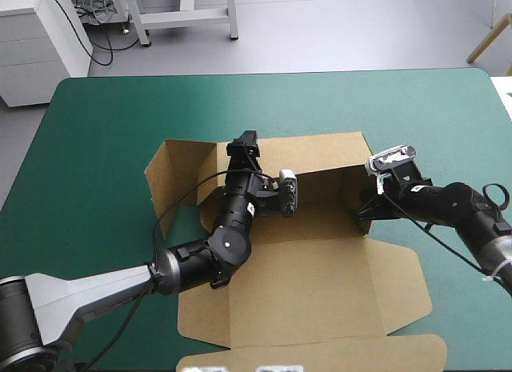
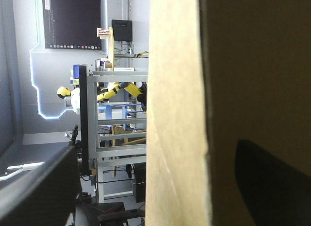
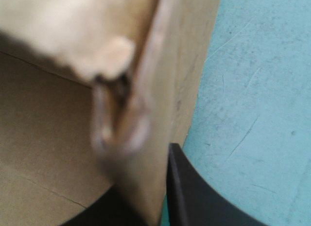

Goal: Fold the box

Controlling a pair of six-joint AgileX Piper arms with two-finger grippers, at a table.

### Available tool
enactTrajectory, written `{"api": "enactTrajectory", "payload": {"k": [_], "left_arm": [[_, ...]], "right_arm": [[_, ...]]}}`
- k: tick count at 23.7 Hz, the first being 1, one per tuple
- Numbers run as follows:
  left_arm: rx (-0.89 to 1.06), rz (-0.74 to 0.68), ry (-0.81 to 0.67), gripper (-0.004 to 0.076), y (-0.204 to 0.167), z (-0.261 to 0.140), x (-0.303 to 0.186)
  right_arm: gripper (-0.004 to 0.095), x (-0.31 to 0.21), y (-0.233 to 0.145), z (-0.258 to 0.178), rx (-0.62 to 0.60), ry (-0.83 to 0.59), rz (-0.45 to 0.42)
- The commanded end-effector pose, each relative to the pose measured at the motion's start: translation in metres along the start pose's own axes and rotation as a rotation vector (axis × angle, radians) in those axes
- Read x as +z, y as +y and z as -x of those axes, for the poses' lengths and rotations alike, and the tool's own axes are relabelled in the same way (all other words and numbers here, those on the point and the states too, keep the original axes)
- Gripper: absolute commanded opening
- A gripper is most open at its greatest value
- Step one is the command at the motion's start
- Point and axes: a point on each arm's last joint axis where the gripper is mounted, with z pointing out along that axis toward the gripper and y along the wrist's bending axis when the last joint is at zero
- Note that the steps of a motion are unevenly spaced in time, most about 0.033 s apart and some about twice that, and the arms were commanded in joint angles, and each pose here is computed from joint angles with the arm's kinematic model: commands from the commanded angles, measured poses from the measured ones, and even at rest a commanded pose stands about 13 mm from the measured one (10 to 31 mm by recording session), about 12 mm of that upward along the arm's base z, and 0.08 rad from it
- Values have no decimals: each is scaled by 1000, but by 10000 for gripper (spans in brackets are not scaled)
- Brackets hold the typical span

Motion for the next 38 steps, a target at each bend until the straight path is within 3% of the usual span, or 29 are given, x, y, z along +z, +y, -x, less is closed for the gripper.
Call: {"api": "enactTrajectory", "payload": {"k": [1,15,24,27,30,31,38], "left_arm": [[-13,118,-40,629,24,12,-14],[-50,236,-66,542,41,39,-51],[-308,392,-224,481,129,47,-121],[-381,443,-225,391,156,34,-132],[-452,514,-156,130,188,0,-129],[-470,532,-116,-10,196,-18,-123],[-758,444,113,-1,214,-107,-102]], "right_arm": [[-17,-15,1,15,-18,-44,-19],[-17,-16,2,12,42,5,-8],[-18,-42,-2,36,127,102,-56],[-18,-53,2,44,152,139,-32],[-18,-66,3,58,187,134,-31],[-17,-65,1,62,207,163,-38],[-17,-13,-20,77,262,401,25]]}}
